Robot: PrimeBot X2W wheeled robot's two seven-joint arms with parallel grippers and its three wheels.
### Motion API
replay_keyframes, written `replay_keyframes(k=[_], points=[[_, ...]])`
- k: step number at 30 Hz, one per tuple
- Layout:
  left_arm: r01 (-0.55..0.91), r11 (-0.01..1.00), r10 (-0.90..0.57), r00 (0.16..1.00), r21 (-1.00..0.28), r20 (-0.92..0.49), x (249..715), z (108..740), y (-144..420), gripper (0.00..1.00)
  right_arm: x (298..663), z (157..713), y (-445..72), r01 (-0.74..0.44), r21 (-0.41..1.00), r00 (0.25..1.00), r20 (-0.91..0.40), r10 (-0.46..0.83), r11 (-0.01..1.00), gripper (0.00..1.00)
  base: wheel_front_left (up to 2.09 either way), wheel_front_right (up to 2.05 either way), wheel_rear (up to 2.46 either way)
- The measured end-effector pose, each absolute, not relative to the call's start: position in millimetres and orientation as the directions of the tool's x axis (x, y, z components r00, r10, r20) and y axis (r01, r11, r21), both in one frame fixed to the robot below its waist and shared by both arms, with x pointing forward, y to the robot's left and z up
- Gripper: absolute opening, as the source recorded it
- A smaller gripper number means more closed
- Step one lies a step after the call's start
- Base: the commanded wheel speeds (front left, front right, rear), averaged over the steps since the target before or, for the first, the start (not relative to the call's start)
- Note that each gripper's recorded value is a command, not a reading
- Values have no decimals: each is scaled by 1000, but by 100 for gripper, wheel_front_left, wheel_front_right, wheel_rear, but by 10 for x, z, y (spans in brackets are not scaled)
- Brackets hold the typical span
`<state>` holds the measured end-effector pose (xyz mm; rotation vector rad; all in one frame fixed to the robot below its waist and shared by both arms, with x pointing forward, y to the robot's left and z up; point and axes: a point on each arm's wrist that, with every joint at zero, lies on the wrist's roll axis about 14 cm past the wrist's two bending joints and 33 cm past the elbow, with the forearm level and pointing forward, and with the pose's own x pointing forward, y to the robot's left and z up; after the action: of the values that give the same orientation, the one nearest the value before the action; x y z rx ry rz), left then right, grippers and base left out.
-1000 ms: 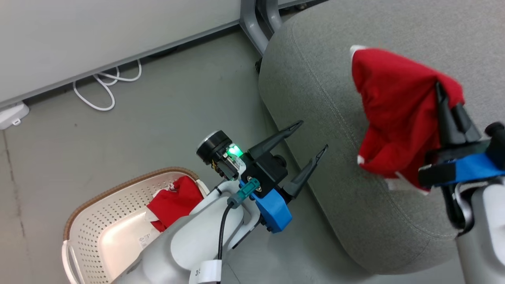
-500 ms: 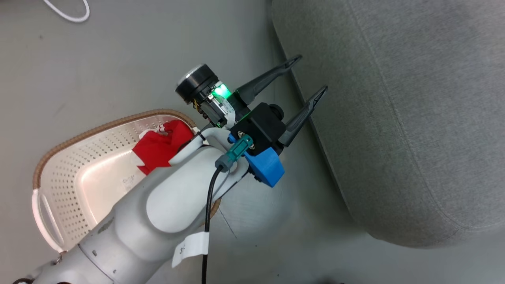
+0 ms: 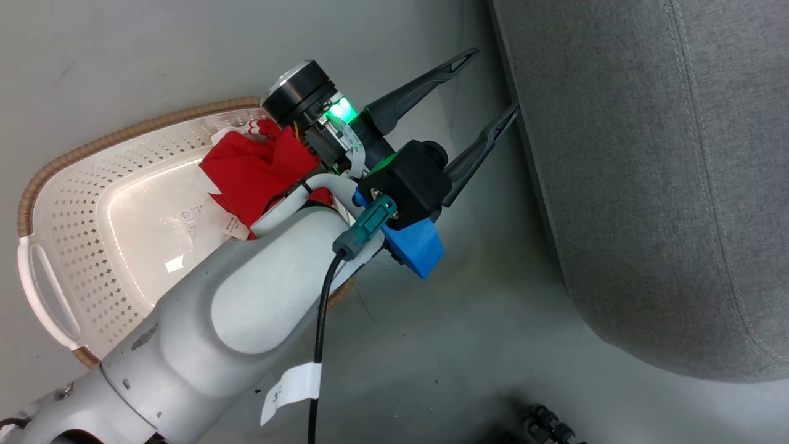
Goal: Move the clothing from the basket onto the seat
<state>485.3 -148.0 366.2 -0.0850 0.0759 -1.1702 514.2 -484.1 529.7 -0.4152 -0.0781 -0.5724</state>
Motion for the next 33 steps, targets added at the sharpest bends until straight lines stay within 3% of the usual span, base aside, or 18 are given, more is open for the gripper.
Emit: replay_keyframes(k=[13,14,15,16,25,33], points=[[920,380,-925,380,-98,-24,4823,3650,-1458,100,4848,4145,-4646,509,-284,823,-117,-556,812,0,0,0,0],[920,380,-925,380,-96,-23,4822,3659,-1458,100,4833,4143,-4654,515,-277,820,-118,-561,811,9,0,0,0],[920,381,-924,381,-94,-21,4820,3671,-1459,100,4820,4153,-4661,520,-270,818,-116,-564,810,80,0,0,0],[919,383,-924,383,-91,-17,4820,3688,-1457,100,4806,4176,-4667,525,-265,816,-110,-567,808,100,0,0,0],[893,440,-896,443,-94,15,4824,3965,-1390,100,4418,4467,-4591,535,-270,822,-52,-567,801,100,0,0,0],[812,577,-814,581,-90,22,4911,4316,-1103,100,4283,5010,-4253,479,-275,875,76,-478,833,100,0,0,0]])
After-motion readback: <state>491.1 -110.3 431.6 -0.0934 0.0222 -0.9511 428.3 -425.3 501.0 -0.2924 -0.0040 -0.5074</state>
